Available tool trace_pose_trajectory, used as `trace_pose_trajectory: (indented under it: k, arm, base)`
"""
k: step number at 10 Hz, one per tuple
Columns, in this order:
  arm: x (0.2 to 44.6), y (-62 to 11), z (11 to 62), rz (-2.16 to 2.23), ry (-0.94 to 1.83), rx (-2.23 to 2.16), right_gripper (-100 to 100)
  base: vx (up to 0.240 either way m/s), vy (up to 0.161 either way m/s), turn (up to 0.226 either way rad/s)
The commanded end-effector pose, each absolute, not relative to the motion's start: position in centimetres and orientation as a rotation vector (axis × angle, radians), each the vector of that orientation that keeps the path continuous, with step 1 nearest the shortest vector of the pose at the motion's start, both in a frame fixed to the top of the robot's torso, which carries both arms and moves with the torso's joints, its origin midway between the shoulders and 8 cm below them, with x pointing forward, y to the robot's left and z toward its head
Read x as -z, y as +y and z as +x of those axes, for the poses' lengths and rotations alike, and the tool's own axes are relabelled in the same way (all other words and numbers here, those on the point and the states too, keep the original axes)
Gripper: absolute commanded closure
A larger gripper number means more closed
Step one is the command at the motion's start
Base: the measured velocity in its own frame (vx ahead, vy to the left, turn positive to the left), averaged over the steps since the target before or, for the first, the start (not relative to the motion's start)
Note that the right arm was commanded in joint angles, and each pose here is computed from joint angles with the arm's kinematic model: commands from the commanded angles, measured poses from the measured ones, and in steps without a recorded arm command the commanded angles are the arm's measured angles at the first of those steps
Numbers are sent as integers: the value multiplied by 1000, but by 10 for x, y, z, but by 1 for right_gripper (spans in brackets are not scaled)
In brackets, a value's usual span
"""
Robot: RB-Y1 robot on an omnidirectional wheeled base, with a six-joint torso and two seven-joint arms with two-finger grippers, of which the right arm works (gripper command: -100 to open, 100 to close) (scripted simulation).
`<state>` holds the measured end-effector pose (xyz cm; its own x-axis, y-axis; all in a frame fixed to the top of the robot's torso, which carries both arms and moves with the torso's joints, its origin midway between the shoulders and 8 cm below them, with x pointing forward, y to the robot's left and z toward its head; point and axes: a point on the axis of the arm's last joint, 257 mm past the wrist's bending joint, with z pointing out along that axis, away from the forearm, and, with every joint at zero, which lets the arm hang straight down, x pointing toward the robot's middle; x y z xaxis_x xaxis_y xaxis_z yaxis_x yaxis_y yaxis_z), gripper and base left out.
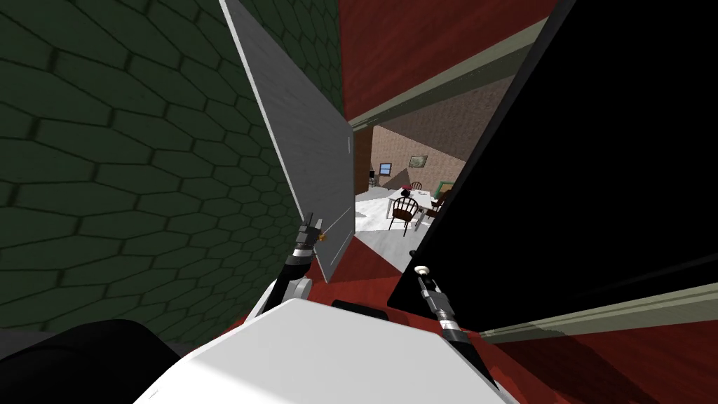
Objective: Pull the door open
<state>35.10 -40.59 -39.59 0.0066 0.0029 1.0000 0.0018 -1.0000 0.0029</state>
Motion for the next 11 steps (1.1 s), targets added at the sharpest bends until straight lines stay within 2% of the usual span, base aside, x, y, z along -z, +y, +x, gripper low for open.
trace_pose_trajectory:
  k: [1,4,11]
  arm:
    - [393,-408,341,2234,27,-2230,100]
    - [395,-408,335,2246,43,-2229,100]
    - [393,-413,304,2268,103,-2262,100]
  base:
    - [-253,-81,171]
    - [-186,-36,86]
    - [-198,-76,160]
